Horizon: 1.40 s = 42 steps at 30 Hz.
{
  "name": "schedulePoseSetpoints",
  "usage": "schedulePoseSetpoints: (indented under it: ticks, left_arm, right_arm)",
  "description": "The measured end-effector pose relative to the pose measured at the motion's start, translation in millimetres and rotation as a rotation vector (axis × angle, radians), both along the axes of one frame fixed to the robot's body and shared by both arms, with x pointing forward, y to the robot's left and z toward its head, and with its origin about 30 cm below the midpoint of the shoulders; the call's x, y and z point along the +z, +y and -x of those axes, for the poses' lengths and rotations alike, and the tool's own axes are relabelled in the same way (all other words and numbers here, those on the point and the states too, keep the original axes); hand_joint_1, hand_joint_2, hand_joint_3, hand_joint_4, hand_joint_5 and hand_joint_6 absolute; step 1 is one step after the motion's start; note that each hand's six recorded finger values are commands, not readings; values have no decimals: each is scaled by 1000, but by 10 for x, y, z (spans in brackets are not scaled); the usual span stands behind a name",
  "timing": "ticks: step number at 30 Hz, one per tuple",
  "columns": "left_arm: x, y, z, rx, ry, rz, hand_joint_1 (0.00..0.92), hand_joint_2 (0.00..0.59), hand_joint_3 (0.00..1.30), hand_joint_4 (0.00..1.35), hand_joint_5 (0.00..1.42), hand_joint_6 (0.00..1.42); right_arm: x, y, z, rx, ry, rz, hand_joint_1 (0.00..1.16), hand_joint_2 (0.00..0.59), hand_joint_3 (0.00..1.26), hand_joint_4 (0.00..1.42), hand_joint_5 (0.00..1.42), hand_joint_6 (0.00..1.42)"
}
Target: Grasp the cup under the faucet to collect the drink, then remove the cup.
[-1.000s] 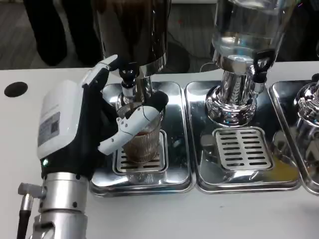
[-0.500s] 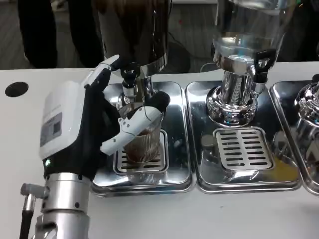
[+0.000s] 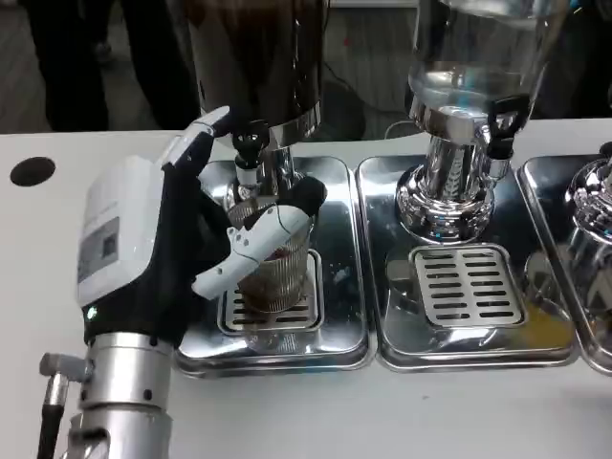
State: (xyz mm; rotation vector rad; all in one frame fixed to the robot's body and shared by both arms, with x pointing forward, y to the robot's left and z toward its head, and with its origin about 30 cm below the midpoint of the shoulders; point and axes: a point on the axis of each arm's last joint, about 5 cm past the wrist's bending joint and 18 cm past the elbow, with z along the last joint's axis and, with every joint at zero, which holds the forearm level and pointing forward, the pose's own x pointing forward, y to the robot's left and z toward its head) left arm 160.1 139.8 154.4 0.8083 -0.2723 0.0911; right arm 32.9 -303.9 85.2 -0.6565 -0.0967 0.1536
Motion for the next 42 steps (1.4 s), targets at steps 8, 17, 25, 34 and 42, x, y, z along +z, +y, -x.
schedulePoseSetpoints:
  ticks: [8, 17, 25, 34, 42]
  left_arm:
    - [-10, 1, 15, -4, 0, -1, 0, 49, 319, 274, 891, 1114]
    - [-10, 5, 16, -6, -7, 8, 0, 49, 300, 244, 882, 1117]
    - [-58, 45, 36, -24, 12, 51, 0, 41, 169, 32, 482, 877]
    - [-89, 80, 72, -57, -44, 89, 0, 31, 153, 9, 367, 805]
    - [-127, 202, 254, -1, -24, -66, 0, 30, 186, 73, 277, 622]
  right_arm:
    - [28, -3, -28, 4, -17, 7, 458, 385, 199, 76, 68, 0]
    - [26, -5, -29, 0, -10, 6, 462, 392, 200, 76, 71, 0]
    - [25, -5, -24, 0, -7, 6, 464, 393, 200, 76, 72, 0]
    - [30, -1, -20, 8, -3, 7, 461, 385, 200, 76, 72, 5]
    - [44, -58, -126, -24, 29, -147, 585, 195, 200, 96, 118, 72]
